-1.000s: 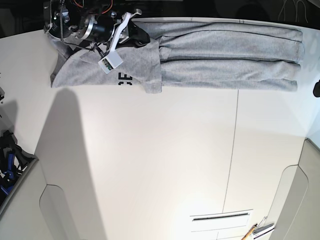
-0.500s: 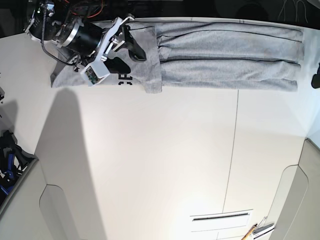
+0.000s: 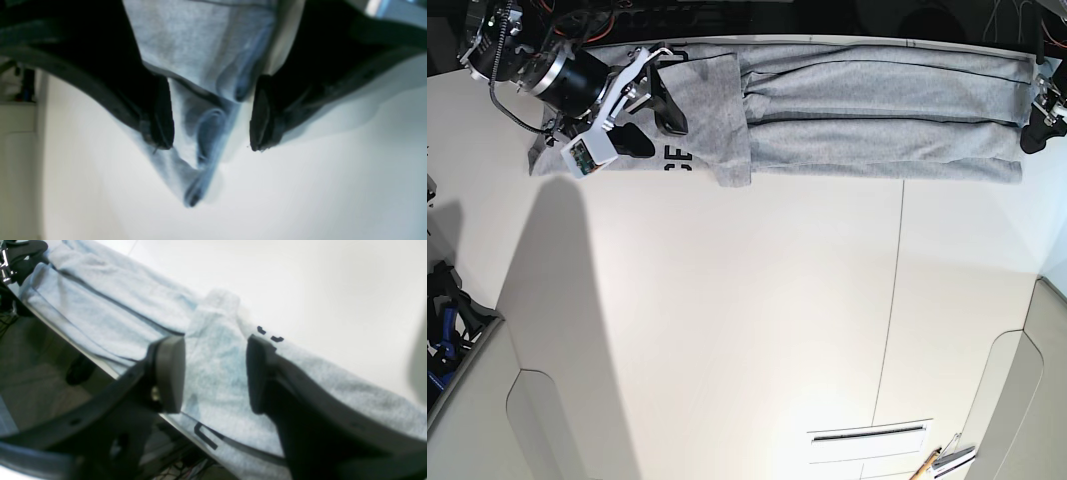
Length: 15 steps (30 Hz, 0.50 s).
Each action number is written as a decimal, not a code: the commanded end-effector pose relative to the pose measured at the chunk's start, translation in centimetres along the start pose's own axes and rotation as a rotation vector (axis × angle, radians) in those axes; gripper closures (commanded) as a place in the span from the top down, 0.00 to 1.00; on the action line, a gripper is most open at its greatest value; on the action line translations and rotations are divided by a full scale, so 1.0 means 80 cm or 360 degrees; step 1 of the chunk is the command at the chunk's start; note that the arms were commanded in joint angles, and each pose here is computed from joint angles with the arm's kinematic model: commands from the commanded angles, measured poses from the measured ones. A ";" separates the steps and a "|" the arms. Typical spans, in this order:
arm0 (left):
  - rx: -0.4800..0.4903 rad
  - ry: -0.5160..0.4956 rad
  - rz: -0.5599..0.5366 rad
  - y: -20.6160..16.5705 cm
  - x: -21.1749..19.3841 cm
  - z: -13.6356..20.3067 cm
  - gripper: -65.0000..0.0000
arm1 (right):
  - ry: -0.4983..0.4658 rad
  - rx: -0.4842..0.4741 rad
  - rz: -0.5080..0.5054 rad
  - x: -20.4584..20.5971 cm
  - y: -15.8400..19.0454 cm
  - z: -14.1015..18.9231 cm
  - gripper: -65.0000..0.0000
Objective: Fold the T-shirt properly
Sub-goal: 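Grasp the sleeve end with the right gripper and tuck it inward, then grasp the hem end with the left gripper and lift it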
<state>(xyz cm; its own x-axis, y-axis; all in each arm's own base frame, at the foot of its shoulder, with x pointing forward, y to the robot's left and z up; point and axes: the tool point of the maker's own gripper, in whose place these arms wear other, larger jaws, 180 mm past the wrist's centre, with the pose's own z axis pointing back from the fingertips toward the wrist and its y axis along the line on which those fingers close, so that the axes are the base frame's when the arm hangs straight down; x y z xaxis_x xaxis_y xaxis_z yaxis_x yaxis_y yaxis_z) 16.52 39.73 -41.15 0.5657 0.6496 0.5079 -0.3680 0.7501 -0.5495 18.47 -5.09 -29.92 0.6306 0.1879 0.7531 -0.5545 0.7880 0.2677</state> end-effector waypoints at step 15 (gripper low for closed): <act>0.0072 0.0239 -0.0020 0.019 -0.048 0.020 0.57 | -0.0054 -0.0017 0.0021 0.010 -0.001 0.003 0.45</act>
<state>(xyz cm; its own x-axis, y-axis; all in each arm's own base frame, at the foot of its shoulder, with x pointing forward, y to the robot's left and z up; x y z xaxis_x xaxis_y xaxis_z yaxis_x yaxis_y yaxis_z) 14.39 38.47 -41.84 0.6069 0.6451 0.4642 -0.3598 0.7438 -0.5633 18.50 -5.37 -30.16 0.6330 0.2001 0.7479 -0.5500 0.7960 0.2526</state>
